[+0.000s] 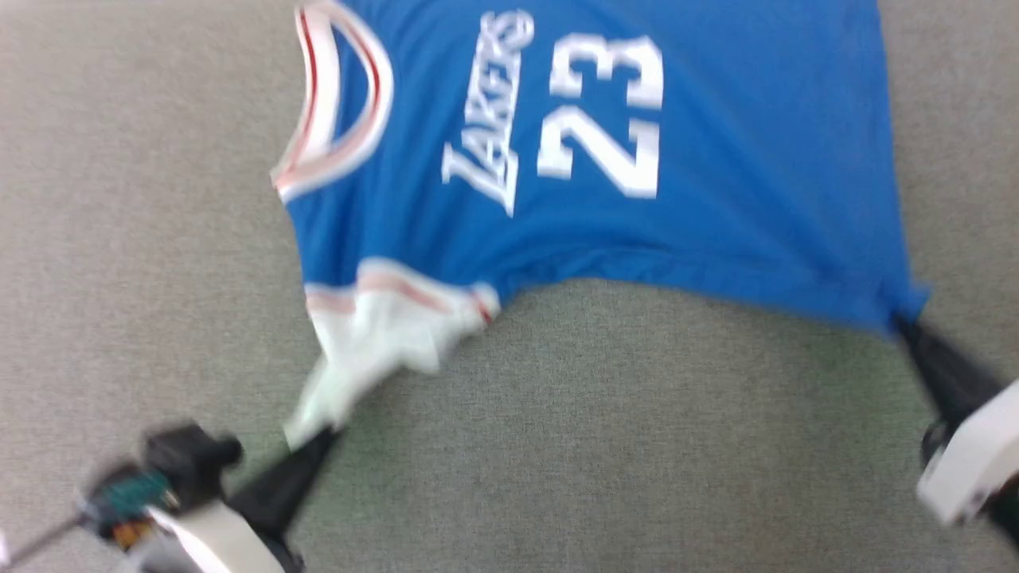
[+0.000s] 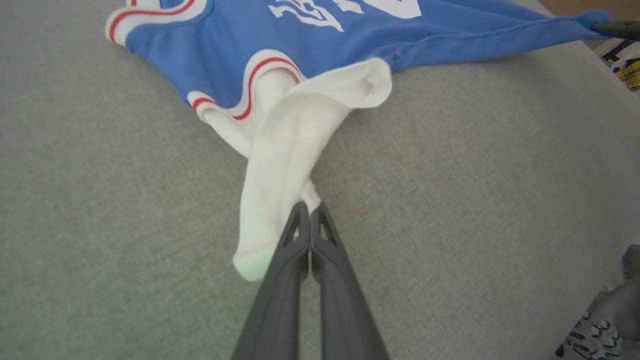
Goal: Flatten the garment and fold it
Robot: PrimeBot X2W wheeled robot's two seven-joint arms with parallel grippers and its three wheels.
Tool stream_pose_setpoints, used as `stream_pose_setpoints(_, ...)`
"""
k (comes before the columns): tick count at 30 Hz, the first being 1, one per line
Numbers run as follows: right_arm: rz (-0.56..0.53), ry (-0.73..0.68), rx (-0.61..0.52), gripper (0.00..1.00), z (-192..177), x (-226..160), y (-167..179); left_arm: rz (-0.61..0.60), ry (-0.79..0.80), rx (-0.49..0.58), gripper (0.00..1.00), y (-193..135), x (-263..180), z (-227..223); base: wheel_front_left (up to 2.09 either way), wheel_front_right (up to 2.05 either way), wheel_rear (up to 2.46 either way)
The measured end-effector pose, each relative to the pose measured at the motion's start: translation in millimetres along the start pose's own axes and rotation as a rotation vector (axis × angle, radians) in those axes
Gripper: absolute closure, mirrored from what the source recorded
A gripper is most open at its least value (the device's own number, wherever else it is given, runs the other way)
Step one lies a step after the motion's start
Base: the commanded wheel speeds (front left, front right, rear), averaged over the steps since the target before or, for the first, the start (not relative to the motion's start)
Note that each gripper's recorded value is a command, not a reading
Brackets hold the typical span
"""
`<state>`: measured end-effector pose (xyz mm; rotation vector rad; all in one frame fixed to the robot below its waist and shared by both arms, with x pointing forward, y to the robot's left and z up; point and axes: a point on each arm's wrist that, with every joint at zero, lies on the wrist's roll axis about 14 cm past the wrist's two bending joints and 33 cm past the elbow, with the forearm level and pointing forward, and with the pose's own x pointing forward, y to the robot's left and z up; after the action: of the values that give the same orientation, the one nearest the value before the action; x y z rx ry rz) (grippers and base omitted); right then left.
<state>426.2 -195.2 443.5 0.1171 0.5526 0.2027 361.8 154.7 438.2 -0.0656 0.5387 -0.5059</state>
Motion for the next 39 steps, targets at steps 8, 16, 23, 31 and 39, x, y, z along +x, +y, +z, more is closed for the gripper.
stream_pose_setpoints(8,0.030,0.238,0.085,1.00,-83.0,-50.2,6.9,-0.034,0.223,-0.263,1.00,-36.7,-36.8,-72.6,0.00,0.00,0.00)
stream_pose_setpoints(16,-0.038,0.460,0.119,1.00,-134.2,-99.6,-17.2,-0.022,0.390,-0.407,1.00,-49.0,-78.9,-104.6,0.00,0.00,0.00)
stream_pose_setpoints(23,-0.069,0.570,0.162,1.00,-155.0,-129.1,-21.8,-0.014,0.439,-0.488,1.00,-60.0,-105.2,-114.2,0.00,0.00,0.00)
stream_pose_setpoints(31,-0.052,0.490,0.124,1.00,-133.7,-127.9,-15.3,0.027,0.296,-0.414,1.00,-48.7,-108.9,-85.6,0.00,0.00,0.00)
stream_pose_setpoints(39,-0.053,0.252,-0.011,1.00,-63.8,-90.9,-21.6,-0.015,0.043,-0.109,1.00,-25.6,-71.4,2.2,0.00,0.00,0.00)
